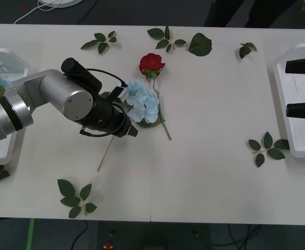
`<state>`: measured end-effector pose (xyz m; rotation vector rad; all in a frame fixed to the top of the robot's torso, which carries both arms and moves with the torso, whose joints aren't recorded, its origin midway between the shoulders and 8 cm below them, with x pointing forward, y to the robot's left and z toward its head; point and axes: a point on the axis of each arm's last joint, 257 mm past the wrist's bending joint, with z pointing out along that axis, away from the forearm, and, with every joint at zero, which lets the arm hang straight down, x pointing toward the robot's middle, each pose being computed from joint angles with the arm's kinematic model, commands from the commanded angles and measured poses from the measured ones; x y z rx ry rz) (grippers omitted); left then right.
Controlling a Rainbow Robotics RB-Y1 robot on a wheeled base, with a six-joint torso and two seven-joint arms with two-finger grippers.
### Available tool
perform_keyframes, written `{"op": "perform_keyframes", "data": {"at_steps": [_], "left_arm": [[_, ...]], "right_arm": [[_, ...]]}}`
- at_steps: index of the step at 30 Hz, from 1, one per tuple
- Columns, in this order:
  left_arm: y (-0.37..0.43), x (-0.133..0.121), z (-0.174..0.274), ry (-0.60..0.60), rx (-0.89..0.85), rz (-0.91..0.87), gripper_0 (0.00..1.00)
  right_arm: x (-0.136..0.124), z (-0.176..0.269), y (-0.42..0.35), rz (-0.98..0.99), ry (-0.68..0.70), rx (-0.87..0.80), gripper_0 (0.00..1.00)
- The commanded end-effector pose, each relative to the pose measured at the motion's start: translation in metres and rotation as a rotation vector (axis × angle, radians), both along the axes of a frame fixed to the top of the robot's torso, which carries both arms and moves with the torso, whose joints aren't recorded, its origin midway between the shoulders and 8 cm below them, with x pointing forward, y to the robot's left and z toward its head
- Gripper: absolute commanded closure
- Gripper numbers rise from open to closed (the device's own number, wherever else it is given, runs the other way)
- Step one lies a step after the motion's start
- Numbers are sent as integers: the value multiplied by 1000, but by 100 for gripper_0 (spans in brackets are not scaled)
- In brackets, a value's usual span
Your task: Place the red flowers into the right box and the blue flowers into the left box. If a person shows an open palm, hand one flower to the person first, then continue sorting.
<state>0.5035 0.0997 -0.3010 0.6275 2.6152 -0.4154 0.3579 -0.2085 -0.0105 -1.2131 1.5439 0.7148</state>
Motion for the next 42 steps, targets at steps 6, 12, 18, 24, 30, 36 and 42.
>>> {"op": "perform_keyframes", "data": {"at_steps": [6, 12, 18, 24, 30, 36, 42], "left_arm": [[-15, 10, 5, -92, 41, -114, 0], [-11, 11, -1, -88, 53, -110, 0], [-13, 11, -1, -95, 58, -126, 100], [-14, 12, 0, -103, 58, -130, 100], [-13, 14, 1, -105, 58, -128, 100], [-8, 18, 4, -108, 61, -116, 100], [0, 23, 10, -108, 55, -92, 100]], "right_arm": [[0, 8, -7, 3, -43, -42, 0], [0, 8, -7, 3, -43, -42, 0], [0, 8, -7, 3, -43, -42, 0], [0, 8, -7, 3, -43, -42, 0], [0, 8, -7, 3, -43, -42, 0], [0, 8, -7, 3, -43, -42, 0], [0, 8, -7, 3, -43, -42, 0]]}}
